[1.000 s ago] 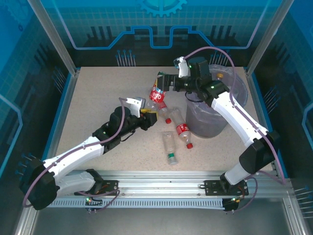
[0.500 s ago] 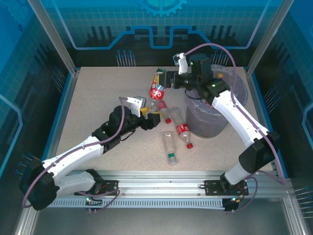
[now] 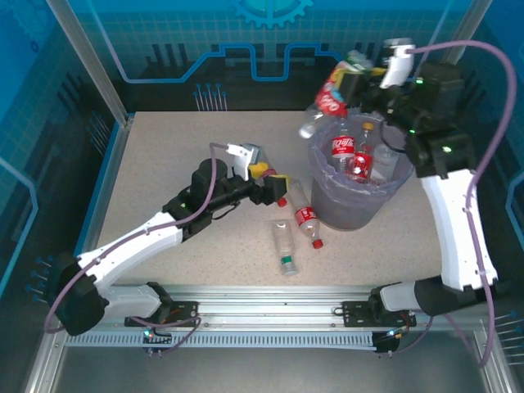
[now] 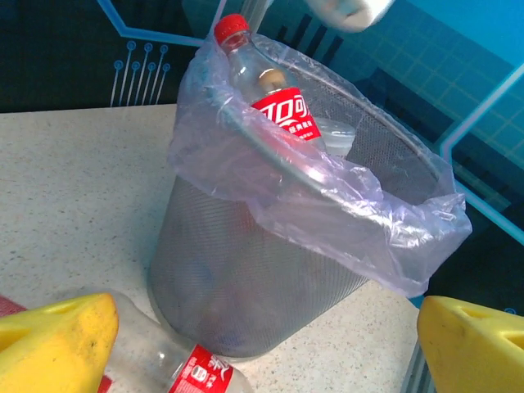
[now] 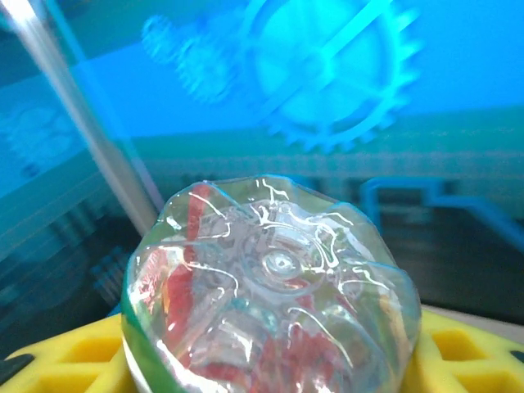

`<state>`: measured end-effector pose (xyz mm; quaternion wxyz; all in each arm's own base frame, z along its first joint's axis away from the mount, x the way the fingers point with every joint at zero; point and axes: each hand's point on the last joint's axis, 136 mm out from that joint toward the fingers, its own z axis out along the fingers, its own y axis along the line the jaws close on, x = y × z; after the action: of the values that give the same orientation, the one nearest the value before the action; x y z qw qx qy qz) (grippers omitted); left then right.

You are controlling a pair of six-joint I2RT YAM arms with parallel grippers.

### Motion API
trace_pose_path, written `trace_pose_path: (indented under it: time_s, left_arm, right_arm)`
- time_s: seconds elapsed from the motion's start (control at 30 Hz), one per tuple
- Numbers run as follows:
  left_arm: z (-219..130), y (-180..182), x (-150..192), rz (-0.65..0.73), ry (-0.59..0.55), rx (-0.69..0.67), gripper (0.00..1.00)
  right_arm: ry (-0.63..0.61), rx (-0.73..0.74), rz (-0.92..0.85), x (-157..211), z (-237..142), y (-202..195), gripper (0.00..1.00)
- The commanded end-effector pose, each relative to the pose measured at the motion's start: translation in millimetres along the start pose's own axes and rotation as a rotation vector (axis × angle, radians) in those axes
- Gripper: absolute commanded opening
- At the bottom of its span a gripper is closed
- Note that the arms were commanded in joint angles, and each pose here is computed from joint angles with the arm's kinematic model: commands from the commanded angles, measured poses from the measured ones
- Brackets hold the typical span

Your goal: Put the plastic bottles in the bin

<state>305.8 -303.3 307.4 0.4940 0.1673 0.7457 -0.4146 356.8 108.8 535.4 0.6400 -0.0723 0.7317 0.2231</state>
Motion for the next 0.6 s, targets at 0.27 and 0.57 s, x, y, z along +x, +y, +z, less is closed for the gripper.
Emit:
trace_pose_path:
  time_s: [0.27, 0.57]
  left_arm:
    - [65, -21, 2, -0.046, 0.075, 0.063, 0.92]
    - [100, -22, 17, -0.083, 0.115, 0.077, 0.91]
  right_arm:
    - [0.177, 0.53, -0.164, 29, -75, -106, 0.54]
    - [0.355, 0.6, -0.17, 77, -50, -142, 0.53]
